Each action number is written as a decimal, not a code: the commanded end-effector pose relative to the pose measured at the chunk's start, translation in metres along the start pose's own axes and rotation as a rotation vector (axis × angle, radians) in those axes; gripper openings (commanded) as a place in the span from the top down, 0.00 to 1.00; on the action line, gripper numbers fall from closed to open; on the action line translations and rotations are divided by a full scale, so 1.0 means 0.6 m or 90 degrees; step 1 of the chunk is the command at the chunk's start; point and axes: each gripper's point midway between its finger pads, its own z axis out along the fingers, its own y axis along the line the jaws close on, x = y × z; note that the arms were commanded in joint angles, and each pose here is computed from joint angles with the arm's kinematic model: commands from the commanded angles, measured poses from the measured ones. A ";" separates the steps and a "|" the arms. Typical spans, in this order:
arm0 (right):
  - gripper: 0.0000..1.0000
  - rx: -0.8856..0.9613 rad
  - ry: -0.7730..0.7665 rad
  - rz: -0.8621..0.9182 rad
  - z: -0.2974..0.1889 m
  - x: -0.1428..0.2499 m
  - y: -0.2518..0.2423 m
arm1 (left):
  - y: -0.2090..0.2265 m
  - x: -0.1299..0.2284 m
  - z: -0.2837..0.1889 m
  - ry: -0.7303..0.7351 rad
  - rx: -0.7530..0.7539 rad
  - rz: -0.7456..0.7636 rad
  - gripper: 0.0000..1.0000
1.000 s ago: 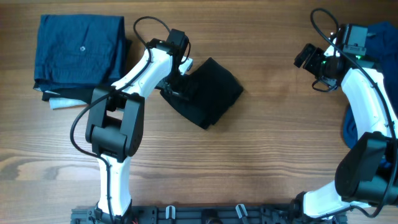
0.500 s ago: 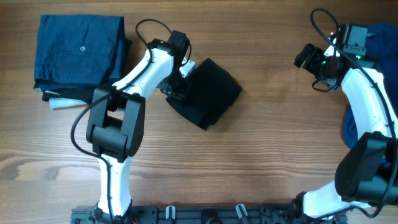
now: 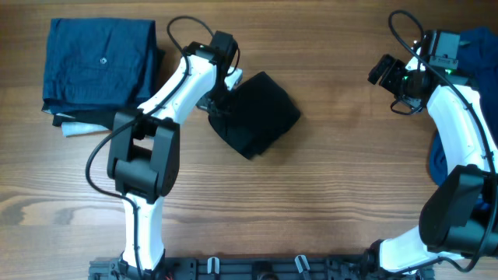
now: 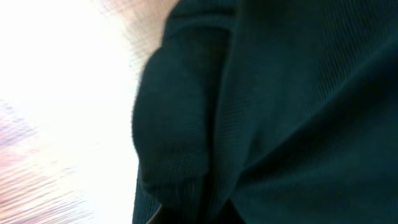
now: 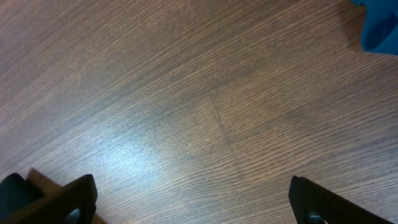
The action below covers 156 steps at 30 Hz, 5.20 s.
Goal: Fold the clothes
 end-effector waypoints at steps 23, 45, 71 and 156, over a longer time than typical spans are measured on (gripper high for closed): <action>0.01 0.012 -0.008 -0.001 -0.002 -0.006 -0.005 | 0.156 -0.026 -0.340 -0.315 -0.243 -0.078 0.96; 0.00 0.012 -0.008 -0.002 -0.002 -0.006 -0.005 | 0.420 0.042 -0.432 -0.452 -0.290 -0.440 0.96; 0.01 0.012 -0.008 -0.001 -0.002 -0.006 -0.005 | 0.597 0.158 -0.249 -0.273 -0.259 -0.620 0.96; 0.01 0.012 -0.008 -0.001 -0.002 -0.006 -0.005 | 0.094 -0.086 -0.443 -0.568 0.251 -0.268 0.00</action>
